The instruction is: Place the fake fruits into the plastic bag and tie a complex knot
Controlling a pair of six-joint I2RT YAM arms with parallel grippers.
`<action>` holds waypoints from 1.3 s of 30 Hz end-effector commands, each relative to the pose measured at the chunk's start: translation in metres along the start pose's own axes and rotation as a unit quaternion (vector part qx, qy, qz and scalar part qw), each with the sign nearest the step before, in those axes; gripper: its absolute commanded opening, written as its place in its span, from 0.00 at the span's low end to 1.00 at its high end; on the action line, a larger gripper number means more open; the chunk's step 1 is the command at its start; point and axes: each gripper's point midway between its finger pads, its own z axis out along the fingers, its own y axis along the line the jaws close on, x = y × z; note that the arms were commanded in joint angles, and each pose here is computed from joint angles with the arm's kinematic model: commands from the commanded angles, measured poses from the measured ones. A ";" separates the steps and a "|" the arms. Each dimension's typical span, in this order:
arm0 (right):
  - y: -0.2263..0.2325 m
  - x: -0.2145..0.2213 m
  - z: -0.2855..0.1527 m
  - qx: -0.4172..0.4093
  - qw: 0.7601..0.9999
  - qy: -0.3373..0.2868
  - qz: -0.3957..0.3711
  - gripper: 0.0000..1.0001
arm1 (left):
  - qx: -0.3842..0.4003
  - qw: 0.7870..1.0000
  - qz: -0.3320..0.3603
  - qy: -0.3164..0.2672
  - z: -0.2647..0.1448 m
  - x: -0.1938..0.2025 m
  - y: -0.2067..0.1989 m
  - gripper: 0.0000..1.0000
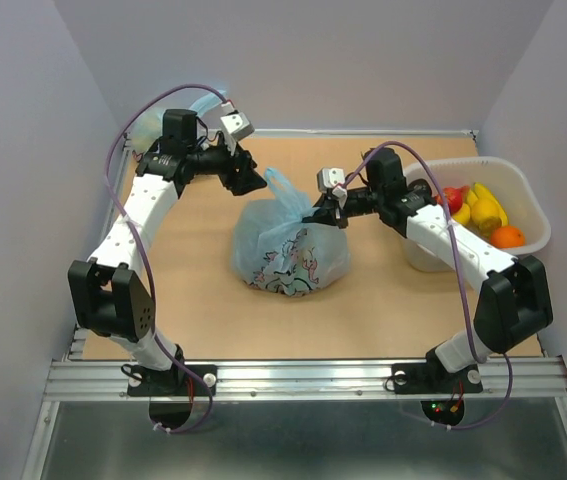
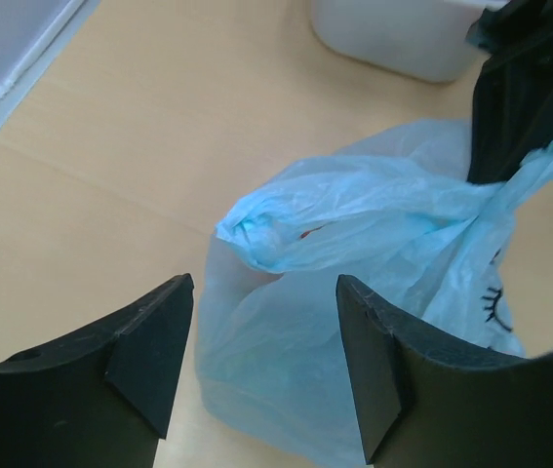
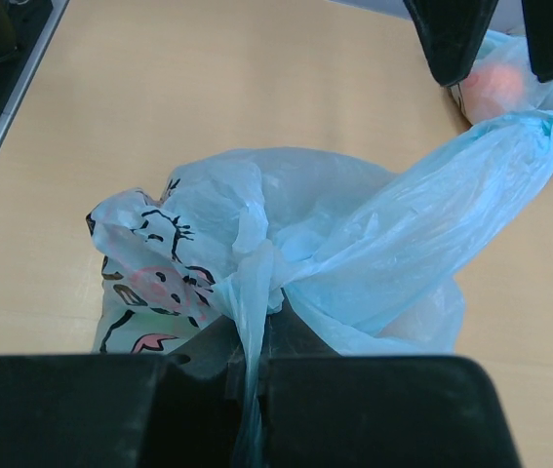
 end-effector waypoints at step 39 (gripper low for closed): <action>0.004 0.001 0.003 -0.007 0.998 0.008 -0.066 0.00 | 0.049 0.909 -0.406 -0.080 0.026 -0.024 0.006 0.60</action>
